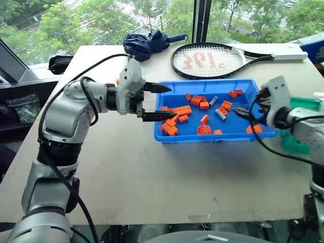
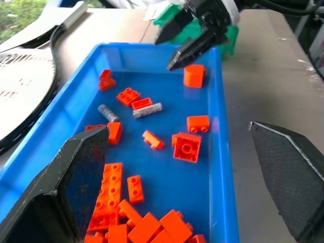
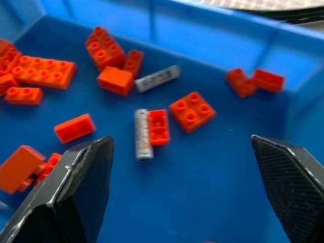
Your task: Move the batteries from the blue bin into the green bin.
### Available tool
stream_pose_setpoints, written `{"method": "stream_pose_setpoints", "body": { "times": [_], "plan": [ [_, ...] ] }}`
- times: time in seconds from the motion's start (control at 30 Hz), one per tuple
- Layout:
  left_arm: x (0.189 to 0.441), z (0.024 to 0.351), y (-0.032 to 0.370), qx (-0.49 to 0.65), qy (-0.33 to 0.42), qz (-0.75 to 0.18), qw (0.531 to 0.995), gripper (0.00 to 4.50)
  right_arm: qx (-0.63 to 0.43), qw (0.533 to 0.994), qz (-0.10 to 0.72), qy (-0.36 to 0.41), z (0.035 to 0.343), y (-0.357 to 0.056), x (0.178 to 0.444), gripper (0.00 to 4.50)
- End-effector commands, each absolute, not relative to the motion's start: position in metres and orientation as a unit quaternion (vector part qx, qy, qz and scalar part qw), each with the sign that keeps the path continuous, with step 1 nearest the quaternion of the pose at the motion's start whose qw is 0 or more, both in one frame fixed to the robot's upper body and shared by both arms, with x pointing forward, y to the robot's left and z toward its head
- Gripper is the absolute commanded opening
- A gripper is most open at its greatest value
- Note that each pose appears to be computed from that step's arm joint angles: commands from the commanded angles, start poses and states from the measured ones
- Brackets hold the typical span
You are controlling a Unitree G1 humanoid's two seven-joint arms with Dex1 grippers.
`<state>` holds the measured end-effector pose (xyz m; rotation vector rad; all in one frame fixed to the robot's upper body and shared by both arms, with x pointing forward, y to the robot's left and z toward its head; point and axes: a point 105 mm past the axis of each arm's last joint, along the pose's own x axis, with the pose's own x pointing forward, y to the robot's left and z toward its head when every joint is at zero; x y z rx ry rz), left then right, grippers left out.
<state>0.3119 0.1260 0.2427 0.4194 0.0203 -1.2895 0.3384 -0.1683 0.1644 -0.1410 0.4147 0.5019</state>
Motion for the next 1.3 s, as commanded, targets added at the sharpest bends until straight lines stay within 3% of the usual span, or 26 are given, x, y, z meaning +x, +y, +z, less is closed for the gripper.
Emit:
{"method": "stream_pose_setpoints", "body": {
  "times": [0.03, 0.2, 0.43, 0.47, 0.5, 0.73, 1.17, 1.3],
  "plan": [
    [0.306, 0.255, 0.132, 0.211, -0.014, -0.587, 0.781, 4.5, -0.066, 0.945, 0.245, 0.204, 0.162, -0.164, 0.348, 4.35],
    [0.303, 0.256, 0.137, 0.211, -0.013, -0.573, 0.792, 4.5, -0.085, 0.935, 0.252, 0.232, 0.139, -0.154, 0.358, 4.35],
    [0.301, 0.257, 0.143, 0.216, -0.007, -0.561, 0.799, 4.5, -0.088, 0.93, 0.271, 0.232, 0.13, -0.137, 0.371, 4.35],
    [0.302, 0.257, 0.144, 0.219, -0.006, -0.556, 0.802, 4.5, -0.09, 0.929, 0.272, 0.232, 0.129, -0.136, 0.372, 3.85],
    [0.303, 0.257, 0.146, 0.221, -0.004, -0.554, 0.803, 4.5, -0.091, 0.929, 0.274, 0.233, 0.128, -0.136, 0.371, 3.66],
    [0.304, 0.255, 0.146, 0.222, 0.0, -0.555, 0.801, 4.5, -0.107, 0.928, 0.272, 0.232, 0.13, -0.14, 0.369, 0.06],
    [0.308, 0.256, 0.141, 0.221, -0.008, -0.568, 0.793, 4.5, -0.123, 0.931, 0.287, 0.187, 0.157, -0.134, 0.363, 0.06],
    [0.308, 0.256, 0.14, 0.222, -0.009, -0.569, 0.792, 4.5, -0.094, 0.937, 0.289, 0.174, 0.157, -0.111, 0.369, 1.75]
  ]
}}
